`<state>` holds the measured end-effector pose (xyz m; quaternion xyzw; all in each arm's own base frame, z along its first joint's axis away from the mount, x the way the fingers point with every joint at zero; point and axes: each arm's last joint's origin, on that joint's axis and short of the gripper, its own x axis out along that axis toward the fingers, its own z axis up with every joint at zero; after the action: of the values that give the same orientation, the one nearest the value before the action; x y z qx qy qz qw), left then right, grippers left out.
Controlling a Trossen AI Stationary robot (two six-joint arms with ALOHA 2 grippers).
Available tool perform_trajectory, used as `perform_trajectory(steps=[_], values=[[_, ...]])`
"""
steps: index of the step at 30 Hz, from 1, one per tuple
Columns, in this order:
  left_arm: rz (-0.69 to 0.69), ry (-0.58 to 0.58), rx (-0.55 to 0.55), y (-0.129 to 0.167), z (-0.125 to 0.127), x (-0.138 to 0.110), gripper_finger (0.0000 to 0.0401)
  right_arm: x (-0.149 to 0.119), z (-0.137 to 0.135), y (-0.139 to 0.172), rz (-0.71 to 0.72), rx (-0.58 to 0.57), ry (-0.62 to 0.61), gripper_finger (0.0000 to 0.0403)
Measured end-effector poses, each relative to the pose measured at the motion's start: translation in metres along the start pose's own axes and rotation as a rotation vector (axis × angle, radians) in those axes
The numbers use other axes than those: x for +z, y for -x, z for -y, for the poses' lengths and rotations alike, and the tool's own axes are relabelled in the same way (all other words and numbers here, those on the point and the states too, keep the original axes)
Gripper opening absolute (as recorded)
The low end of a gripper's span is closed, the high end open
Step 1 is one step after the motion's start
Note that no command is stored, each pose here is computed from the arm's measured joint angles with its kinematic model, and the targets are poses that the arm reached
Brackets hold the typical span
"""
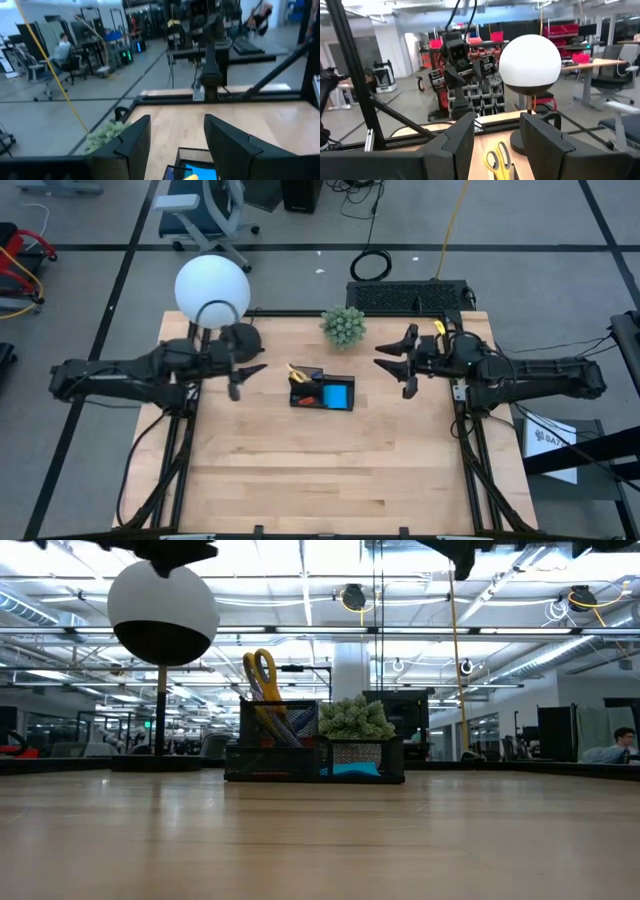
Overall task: Pick and place office supplies into organizer
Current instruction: Return to Home Position
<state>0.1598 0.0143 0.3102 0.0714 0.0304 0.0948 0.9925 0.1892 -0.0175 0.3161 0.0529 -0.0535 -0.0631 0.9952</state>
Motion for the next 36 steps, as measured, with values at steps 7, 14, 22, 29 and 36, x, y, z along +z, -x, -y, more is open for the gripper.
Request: perform_trajectory(steps=[7, 14, 22, 29, 36], values=[[0.146, 0.06, -0.022, 0.04, -0.001, -0.018, 0.0191, -0.006, 0.002, 0.023, 0.15, 0.016, -0.01, 0.0153], [0.272, 0.105, -0.026, 0.068, 0.0, -0.04, 0.0191, -0.023, 0.003, 0.049, 0.293, 0.048, -0.03, 0.0153], [0.319, 0.101, -0.057, 0.084, 0.001, -0.056, 0.0191, -0.033, 0.004, 0.074, 0.424, 0.125, -0.049, 0.0153], [0.287, 0.095, -0.06, 0.09, 0.0, -0.06, 0.0191, -0.031, 0.004, 0.09, 0.423, 0.138, -0.064, 0.0153], [0.294, 0.079, -0.057, 0.091, 0.0, -0.058, 0.0191, -0.03, 0.005, 0.104, 0.419, 0.145, -0.043, 0.0153]])
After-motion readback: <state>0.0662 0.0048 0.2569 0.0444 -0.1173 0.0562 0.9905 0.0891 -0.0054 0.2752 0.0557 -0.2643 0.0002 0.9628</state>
